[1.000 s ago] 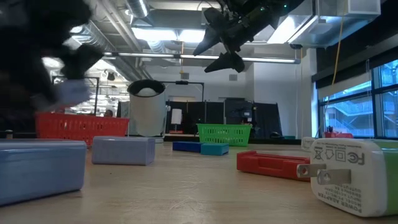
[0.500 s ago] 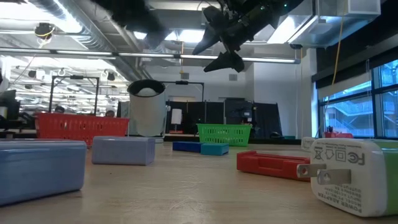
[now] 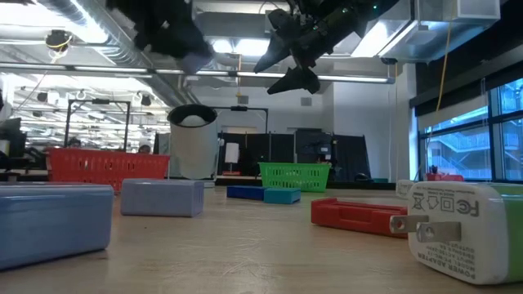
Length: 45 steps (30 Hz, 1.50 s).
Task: Pick & Place Office items
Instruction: Put the top left light purple charger adapter into the red bin, then put the purple charger adapter into the red bin
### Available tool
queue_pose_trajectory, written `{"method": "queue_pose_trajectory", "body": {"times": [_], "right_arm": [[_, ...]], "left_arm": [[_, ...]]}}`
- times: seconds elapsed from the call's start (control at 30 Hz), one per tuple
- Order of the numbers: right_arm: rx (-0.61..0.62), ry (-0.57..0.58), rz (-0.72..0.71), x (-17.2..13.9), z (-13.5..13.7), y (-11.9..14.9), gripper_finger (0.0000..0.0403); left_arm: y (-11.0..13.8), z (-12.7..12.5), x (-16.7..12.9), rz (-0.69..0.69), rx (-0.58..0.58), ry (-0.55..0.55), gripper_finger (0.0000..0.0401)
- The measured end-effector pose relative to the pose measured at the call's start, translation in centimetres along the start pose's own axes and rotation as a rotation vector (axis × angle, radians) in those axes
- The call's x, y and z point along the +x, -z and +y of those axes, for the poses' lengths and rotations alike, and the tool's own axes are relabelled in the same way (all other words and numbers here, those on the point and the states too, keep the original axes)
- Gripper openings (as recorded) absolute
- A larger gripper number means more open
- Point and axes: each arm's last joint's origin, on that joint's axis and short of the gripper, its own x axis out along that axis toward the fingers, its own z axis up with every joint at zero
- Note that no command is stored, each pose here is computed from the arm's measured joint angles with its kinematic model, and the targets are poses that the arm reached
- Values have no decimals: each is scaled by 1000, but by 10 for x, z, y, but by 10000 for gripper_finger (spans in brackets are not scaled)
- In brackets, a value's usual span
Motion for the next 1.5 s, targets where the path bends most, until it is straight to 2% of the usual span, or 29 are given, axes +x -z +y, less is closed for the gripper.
{"method": "queue_pose_trajectory", "body": {"times": [0.2, 0.33, 0.5, 0.63, 0.73, 0.9, 1.23, 1.4, 1.5], "right_arm": [[-2, 121, -50, 0, -3, -2, 318], [-1, 182, -78, -1, -5, -3, 318], [2, 214, -91, -1, -6, -3, 318], [10, 213, -94, -1, -6, -4, 318], [33, 217, -99, -1, -6, -4, 318], [57, 234, -108, -1, -6, -4, 318], [55, 234, -108, -1, -6, -4, 318], [54, 231, -106, -1, -6, -4, 318], [37, 224, -98, -1, -6, -3, 318]], "left_arm": [[20, 29, 7, 291, -117, -94, 217], [27, 45, 10, 471, -137, -124, 217], [42, 55, 19, 612, -156, -82, 217], [63, 62, 24, 718, -176, -61, 217], [76, 67, 26, 756, -187, -86, 217], [80, 67, 27, 779, -196, -73, 220], [81, 65, 25, 835, -223, -10, 265], [79, 65, 26, 829, -229, -6, 270], [64, 61, 26, 798, -260, 26, 267]]}}
